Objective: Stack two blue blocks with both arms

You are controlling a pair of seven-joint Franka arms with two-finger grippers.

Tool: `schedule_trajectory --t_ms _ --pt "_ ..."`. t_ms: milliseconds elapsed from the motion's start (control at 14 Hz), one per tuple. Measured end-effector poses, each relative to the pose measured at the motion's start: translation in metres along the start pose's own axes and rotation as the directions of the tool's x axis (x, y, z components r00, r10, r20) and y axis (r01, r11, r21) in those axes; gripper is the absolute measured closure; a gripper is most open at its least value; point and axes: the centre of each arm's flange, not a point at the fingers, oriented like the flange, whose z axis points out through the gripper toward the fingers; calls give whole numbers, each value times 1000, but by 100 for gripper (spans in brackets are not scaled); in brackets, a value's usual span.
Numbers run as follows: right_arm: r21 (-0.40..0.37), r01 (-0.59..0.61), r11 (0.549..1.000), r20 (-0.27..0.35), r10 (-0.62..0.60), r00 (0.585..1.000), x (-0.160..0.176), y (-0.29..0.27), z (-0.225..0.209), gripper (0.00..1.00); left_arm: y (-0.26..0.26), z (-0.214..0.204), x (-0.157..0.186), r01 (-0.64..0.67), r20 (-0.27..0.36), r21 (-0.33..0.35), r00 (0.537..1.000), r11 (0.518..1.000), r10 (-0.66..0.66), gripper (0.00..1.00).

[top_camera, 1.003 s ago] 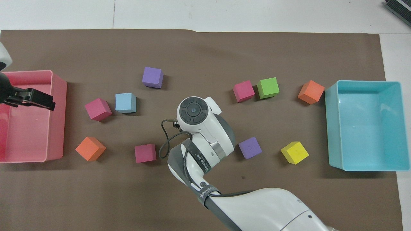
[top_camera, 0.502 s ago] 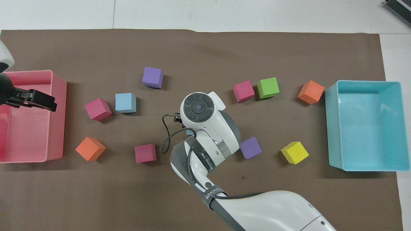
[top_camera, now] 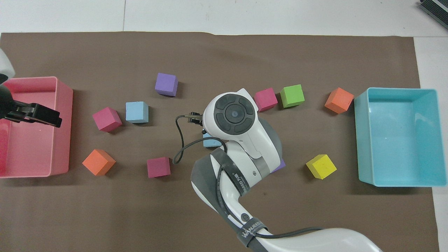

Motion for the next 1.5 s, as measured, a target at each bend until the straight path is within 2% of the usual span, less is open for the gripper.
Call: schedule_trajectory --t_ms 143,215,358,502,717,788,860,1003,1147,1362,1433,1505 --pt "22 -16 1000 -5 16 1000 8 9 -18 0 -13 0 -1 22 -2 -1 1000 1000 -22 0" --pt "54 -2 999 11 2 1000 12 13 -24 0 -13 -2 0 23 -18 0 1000 1000 -23 0" --pt "130 84 988 49 -91 995 26 29 -26 0 -9 -6 9 14 -86 9 996 1000 -13 0" --pt "214 167 963 73 -186 980 40 49 -21 0 -5 -1 21 5 -129 15 992 1000 -3 0" --pt "308 220 926 89 -258 962 51 73 -9 1 6 32 50 -14 -151 19 988 1000 17 0" --pt "335 218 917 98 -264 960 52 80 -4 6 11 46 61 -12 -150 18 989 1000 15 0" --pt "363 219 906 106 -274 956 52 87 2 7 18 60 72 -3 -151 17 989 1000 6 0" --pt "419 226 880 119 -300 947 51 101 17 24 35 91 93 8 -157 14 988 1000 -6 0" --pt "465 227 856 125 -317 940 50 119 33 52 54 129 105 -2 -142 14 990 1000 4 0" --pt "501 182 846 147 -290 946 50 141 49 84 80 194 112 -15 -139 14 990 1000 17 0" --pt "511 166 843 153 -280 948 50 143 52 93 84 212 111 -21 -142 15 990 1000 23 0" --pt "525 153 837 159 -274 949 48 145 55 99 87 229 109 -26 -145 16 989 1000 28 0"
